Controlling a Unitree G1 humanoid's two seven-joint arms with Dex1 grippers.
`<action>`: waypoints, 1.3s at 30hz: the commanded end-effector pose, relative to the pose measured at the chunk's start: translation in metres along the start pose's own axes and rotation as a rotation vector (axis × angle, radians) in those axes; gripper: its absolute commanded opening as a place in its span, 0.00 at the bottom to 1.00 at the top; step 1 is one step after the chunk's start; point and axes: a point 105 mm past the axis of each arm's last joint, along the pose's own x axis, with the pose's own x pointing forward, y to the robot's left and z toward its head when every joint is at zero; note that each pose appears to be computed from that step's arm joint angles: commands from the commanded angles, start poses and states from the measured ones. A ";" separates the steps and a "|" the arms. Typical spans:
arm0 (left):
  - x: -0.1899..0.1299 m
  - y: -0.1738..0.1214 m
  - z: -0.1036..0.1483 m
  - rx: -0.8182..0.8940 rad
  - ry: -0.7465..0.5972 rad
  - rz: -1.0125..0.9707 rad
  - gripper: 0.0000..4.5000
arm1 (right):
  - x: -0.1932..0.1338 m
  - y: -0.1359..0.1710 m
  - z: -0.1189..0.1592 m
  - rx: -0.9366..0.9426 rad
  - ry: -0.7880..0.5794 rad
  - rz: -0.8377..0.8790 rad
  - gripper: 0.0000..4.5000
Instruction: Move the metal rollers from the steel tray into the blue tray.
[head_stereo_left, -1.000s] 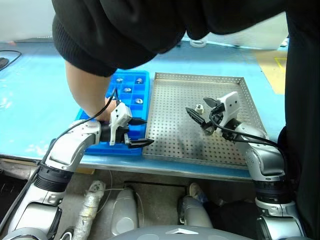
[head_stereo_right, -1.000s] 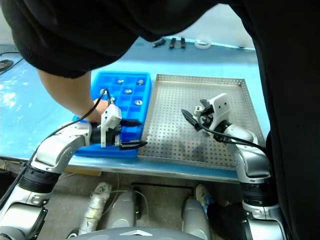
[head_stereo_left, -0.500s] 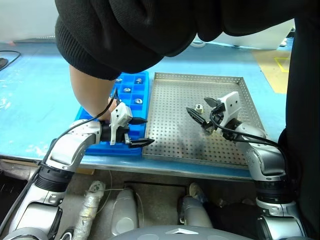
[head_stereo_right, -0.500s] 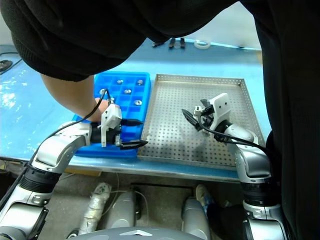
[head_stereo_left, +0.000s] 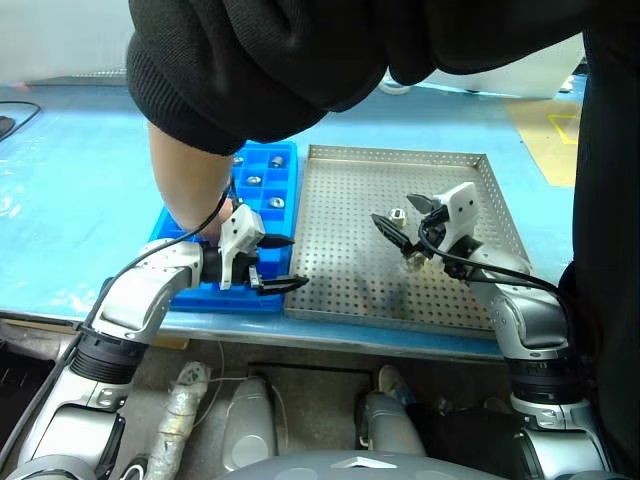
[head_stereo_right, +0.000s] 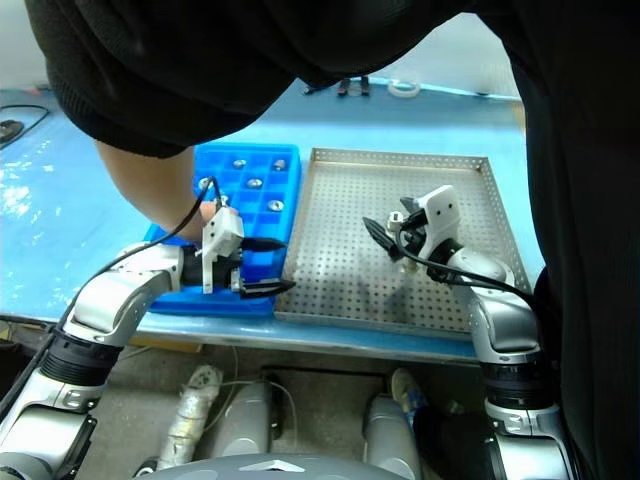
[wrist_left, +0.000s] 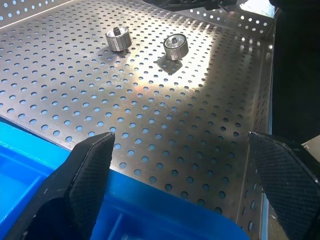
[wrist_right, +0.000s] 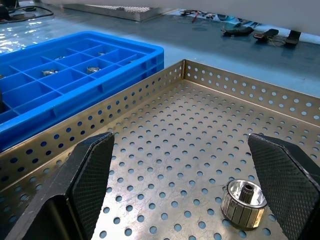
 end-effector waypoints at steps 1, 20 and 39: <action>-0.002 0.002 0.010 0.045 -0.025 0.010 1.00 | 0.001 -0.001 0.013 -0.039 -0.041 0.001 1.00; -0.005 0.001 0.009 0.048 -0.021 0.018 1.00 | 0.003 0.002 0.012 -0.037 -0.040 0.013 1.00; -0.004 0.004 0.011 0.055 -0.025 0.033 1.00 | 0.001 0.001 0.009 -0.041 -0.030 0.018 1.00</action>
